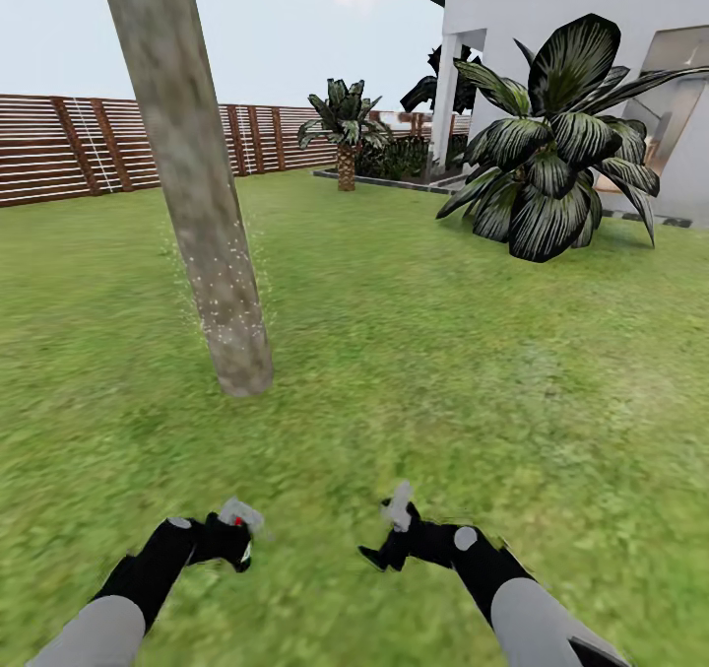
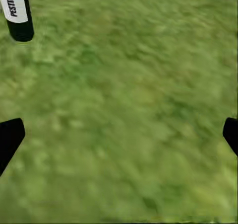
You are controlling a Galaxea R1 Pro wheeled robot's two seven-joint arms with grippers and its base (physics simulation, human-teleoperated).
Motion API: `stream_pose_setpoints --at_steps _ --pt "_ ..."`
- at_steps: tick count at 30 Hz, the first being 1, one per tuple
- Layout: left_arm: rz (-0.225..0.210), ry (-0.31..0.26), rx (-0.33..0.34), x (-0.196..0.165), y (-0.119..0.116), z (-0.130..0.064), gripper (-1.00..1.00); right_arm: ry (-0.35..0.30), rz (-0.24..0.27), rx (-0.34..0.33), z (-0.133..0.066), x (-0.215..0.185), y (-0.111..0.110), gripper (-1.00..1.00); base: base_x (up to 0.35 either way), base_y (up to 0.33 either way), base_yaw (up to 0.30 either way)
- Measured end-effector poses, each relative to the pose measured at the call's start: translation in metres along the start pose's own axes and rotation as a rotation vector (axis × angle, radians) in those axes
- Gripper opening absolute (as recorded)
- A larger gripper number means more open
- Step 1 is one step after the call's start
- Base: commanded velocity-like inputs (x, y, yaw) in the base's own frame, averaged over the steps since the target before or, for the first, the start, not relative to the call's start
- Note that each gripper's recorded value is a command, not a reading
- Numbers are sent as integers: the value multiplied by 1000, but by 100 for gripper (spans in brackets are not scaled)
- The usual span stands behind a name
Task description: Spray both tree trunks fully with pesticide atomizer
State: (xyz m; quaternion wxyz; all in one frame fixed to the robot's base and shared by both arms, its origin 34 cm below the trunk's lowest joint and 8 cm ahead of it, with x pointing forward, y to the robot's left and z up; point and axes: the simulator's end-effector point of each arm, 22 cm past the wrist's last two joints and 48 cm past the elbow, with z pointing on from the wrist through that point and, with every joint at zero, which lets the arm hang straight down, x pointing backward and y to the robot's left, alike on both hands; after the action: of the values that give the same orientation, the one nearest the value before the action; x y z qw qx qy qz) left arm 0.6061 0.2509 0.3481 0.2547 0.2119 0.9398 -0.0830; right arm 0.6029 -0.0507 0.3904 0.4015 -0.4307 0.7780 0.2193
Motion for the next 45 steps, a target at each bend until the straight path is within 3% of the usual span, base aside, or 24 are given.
stream_pose_setpoints --at_steps 2,4,7,9,11,12,15,16,17,19,20,28,45 --pt "-69 -81 -104 11 18 4 -100 -14 120 192 -5 20 -25 100 0 0 0" --pt "-142 -123 -227 45 30 8 -100 -6 215 412 -20 40 -58 100 0 0 0" --pt "-228 -179 -387 103 37 0 -100 33 358 730 -69 108 -77 100 0 0 0" --pt "-238 -188 -410 126 22 -2 -100 -32 394 887 -107 131 -79 100 0 0 0" --pt "-253 -181 -416 147 12 -5 -100 -34 394 930 -128 154 -71 100 0 0 0" --pt "-254 -206 -424 152 11 -9 -100 -17 395 941 -138 168 -64 100 0 0 0" --pt "-295 -230 -441 169 7 -17 -100 12 384 962 -158 189 -67 100 0 0 0" --pt "-326 -229 -454 177 8 -19 -100 17 382 965 -161 192 -67 100 0 0 0" --pt "-394 -229 -481 188 13 -24 -100 41 405 947 -158 202 -53 100 0 0 0" --pt "-400 -227 -482 190 12 -24 -100 49 450 960 -160 210 -48 100 0 0 -113" --pt "-403 -226 -482 191 11 -24 -100 48 523 1010 -168 219 -49 100 0 0 -243" --pt "-409 -211 -483 202 8 -26 -100 48 534 1015 -169 221 -49 100 -35 0 -290" --pt "-412 -208 -484 205 7 -27 -100 49 534 1016 -170 222 -49 100 -267 120 -300"
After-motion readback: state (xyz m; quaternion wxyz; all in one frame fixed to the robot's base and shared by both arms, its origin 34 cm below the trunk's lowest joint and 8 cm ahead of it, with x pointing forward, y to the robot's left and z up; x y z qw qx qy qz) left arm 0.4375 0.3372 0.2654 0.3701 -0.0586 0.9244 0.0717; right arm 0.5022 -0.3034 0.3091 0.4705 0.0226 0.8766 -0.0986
